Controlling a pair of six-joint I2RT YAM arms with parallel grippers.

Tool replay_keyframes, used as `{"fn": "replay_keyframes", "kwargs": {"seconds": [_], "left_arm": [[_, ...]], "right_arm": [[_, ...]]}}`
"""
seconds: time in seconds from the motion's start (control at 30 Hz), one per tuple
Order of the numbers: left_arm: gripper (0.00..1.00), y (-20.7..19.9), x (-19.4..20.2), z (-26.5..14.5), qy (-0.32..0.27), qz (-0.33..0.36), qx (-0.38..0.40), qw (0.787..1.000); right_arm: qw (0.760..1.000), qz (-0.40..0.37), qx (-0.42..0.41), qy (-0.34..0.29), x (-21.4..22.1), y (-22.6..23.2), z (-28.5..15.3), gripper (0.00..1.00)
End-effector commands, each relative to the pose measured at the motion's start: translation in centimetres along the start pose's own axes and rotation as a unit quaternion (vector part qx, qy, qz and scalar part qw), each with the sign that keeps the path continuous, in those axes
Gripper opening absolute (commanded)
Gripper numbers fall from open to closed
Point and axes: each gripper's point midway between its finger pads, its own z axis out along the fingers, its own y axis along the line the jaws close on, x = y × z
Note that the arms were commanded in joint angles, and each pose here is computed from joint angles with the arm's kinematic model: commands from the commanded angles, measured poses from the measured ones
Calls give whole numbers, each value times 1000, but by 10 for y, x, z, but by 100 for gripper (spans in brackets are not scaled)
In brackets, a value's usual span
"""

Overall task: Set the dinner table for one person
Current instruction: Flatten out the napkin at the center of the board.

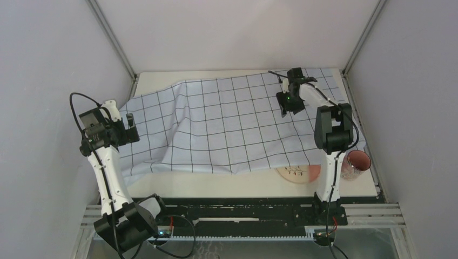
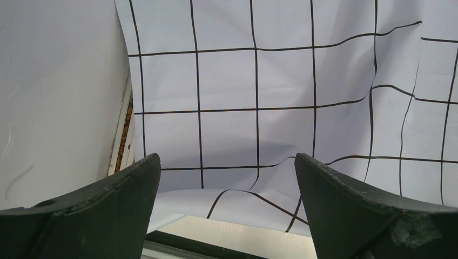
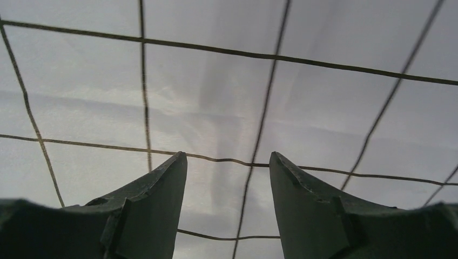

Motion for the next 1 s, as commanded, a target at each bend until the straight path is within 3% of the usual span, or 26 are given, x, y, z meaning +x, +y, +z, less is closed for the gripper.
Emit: {"fn": "replay_keyframes", "kwargs": {"seconds": [0.0,0.37,0.67,0.83,0.93,0.97], "left_arm": [[99,-3,1,-3,-9,4,3,1000],[99,-4,2,-2,-9,4,4,1000],[99,-3,1,-5,-14,8,1,1000],[99,-5,1,-6,-13,7,5,1000],[99,-5,-2,-9,-15,8,6,1000],[99,-5,-2,-9,-16,8,5,1000]], "right_arm": [[1000,-24,13,-8,-10,5,-4,66],[997,-37,59,29,9,-7,15,64],[997,-9,-42,65,32,11,29,56],[995,6,-61,77,38,7,31,39],[995,9,-56,83,41,2,29,21],[995,9,-52,83,42,0,28,6]]}}
